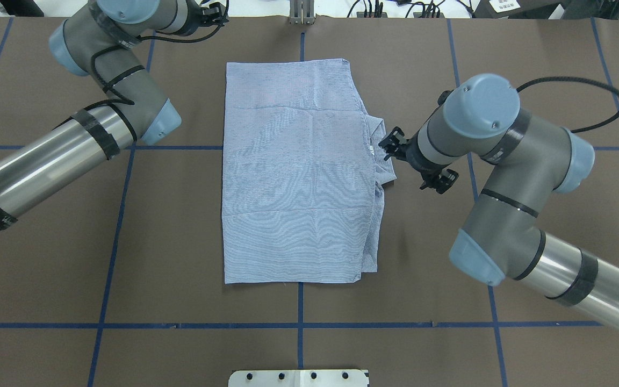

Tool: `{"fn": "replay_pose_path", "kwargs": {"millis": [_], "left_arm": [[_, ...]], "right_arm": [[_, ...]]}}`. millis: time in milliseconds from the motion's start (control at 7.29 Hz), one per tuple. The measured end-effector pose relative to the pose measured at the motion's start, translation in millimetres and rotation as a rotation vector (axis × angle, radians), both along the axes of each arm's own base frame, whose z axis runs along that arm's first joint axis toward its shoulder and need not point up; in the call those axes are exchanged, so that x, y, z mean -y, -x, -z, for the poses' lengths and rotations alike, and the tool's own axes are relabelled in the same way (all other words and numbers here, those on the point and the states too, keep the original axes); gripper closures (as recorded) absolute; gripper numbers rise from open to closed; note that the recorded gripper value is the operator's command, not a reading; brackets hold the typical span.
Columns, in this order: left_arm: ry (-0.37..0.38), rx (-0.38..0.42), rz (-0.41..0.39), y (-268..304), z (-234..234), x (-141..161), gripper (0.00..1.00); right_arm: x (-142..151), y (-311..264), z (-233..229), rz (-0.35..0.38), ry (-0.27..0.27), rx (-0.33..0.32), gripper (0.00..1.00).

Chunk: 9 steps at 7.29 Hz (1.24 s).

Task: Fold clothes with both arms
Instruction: 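Move the right gripper to the shirt corner nearest the robot while the left gripper repositions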

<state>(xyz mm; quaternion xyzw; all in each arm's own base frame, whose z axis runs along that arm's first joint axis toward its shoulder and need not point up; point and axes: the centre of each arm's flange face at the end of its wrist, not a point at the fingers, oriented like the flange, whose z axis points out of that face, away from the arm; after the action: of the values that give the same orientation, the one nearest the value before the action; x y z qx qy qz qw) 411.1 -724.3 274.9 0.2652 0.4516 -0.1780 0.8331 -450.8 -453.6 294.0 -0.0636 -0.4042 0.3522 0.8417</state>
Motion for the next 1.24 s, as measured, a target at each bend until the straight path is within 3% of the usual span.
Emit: {"fn": "replay_pose_path", "kwargs": {"millis": [412, 686, 1098, 1235], "left_arm": [[0.006, -0.026, -0.051, 16.5, -21.6, -23.9, 0.19], [0.014, -0.038, -0.058, 18.9, -24.0, -29.0, 0.19], [0.019, -0.049, -0.056, 18.2, -21.0, -31.1, 0.19], [0.025, -0.056, -0.053, 17.9, -19.0, -32.0, 0.19]], "right_arm": [[-91.8, 76.7, 9.9, -0.182, 0.089, 0.027, 0.0], [-137.9, 106.6, 7.5, -0.264, 0.113, 0.038, 0.0], [-157.7, 114.8, 1.4, -0.271, 0.124, 0.026, 0.01], [-158.9, 115.1, -0.5, -0.269, 0.126, 0.021, 0.06]]}}
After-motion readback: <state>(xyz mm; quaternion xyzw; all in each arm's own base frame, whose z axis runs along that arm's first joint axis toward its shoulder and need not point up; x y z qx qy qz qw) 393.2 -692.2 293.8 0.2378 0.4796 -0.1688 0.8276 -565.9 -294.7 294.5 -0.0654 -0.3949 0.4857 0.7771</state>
